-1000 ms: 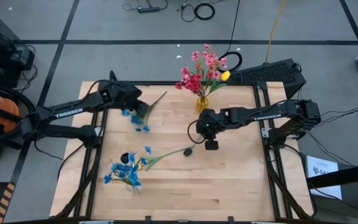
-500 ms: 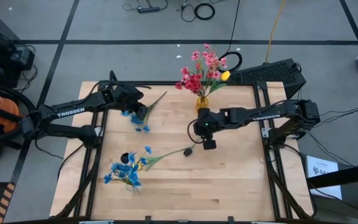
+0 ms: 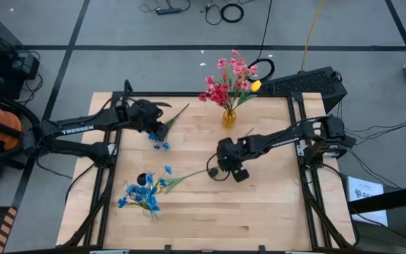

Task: Sort flowers into vase by color
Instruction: Put the black flower into the transparent vase

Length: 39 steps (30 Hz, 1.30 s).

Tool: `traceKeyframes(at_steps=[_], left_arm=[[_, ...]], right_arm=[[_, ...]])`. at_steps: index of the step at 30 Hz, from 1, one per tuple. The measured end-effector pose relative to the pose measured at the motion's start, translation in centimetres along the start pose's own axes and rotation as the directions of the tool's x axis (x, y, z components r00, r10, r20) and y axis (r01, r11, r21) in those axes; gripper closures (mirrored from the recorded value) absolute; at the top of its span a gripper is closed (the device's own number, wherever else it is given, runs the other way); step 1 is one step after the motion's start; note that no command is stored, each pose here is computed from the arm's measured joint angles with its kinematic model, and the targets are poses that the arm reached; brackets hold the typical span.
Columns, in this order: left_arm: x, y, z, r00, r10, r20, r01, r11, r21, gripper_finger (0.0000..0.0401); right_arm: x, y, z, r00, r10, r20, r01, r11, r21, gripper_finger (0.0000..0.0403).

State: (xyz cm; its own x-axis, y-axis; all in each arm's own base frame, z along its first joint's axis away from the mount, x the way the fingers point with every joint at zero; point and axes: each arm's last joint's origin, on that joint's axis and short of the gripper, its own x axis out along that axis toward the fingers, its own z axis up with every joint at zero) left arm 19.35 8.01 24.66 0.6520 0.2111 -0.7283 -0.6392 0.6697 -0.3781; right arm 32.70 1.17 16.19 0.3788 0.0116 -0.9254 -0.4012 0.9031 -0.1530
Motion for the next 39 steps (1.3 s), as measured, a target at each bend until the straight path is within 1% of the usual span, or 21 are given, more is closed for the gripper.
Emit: traceKeyframes(at_steps=[4,11,16,18,21,26,31,33,36,37,39], left_arm=[[-0.2,-1.4,-1.2,0.999,0.038,-0.002,-0.038,0.999,-0.015,0.0313],[-0.5,-4.3,-3.4,0.999,0.028,0.019,-0.028,1.0,-0.013,0.0313],[-0.9,-6.1,-5.1,1.0,0.007,0.029,-0.007,1.0,0.016,0.0313],[-1.2,-6.7,-5.8,1.0,-0.004,0.029,0.003,0.999,0.042,0.0313],[-1.5,-7.2,-6.6,1.0,-0.002,0.029,-0.001,0.997,0.081,0.0313],[-2.5,-7.1,-7.3,1.0,0.001,0.015,-0.003,0.993,0.119,0.0313],[-4.2,-6.9,-7.8,0.999,-0.044,0.012,0.043,0.992,0.119,0.0313],[-5.1,-6.7,-8.0,0.998,-0.07,0.011,0.068,0.989,0.128,0.0313],[-6.2,-6.4,-8.3,0.995,-0.102,0.01,0.1,0.985,0.143,0.0313],[-6.6,-6.3,-8.3,0.993,-0.115,0.014,0.112,0.983,0.148,0.0313],[-7.3,-6.1,-8.4,0.989,-0.147,0.027,0.141,0.977,0.162,0.0313]], right_arm=[[0.7,0.2,0.0,0.999,-0.036,-0.026,0.035,0.998,-0.05,0.0321],[0.8,-0.2,0.1,0.999,-0.05,-0.007,0.05,0.994,-0.096,0.0321],[1.3,-1.0,0.4,0.996,-0.081,0.041,0.084,0.993,-0.088,0.0321],[2.0,-1.1,0.2,0.997,-0.071,0.017,0.072,0.994,-0.078,0.0321],[3.2,-0.9,-0.2,0.999,-0.046,-0.025,0.045,0.999,-0.029,0.0321],[4.5,-0.5,-0.4,0.997,-0.031,-0.067,0.035,0.998,0.06,0.0321],[4.1,-0.5,-0.4,0.998,-0.035,-0.061,0.045,0.984,0.174,0.0322],[3.8,-0.5,-0.3,0.998,-0.037,-0.054,0.048,0.975,0.219,0.0331],[3.7,-0.5,-0.3,0.998,-0.034,-0.049,0.048,0.945,0.325,0.0367],[3.7,-0.4,-0.3,0.998,-0.031,-0.05,0.048,0.928,0.37,0.0383],[3.7,-0.3,-0.2,0.998,-0.035,-0.051,0.055,0.875,0.48,0.0394]])
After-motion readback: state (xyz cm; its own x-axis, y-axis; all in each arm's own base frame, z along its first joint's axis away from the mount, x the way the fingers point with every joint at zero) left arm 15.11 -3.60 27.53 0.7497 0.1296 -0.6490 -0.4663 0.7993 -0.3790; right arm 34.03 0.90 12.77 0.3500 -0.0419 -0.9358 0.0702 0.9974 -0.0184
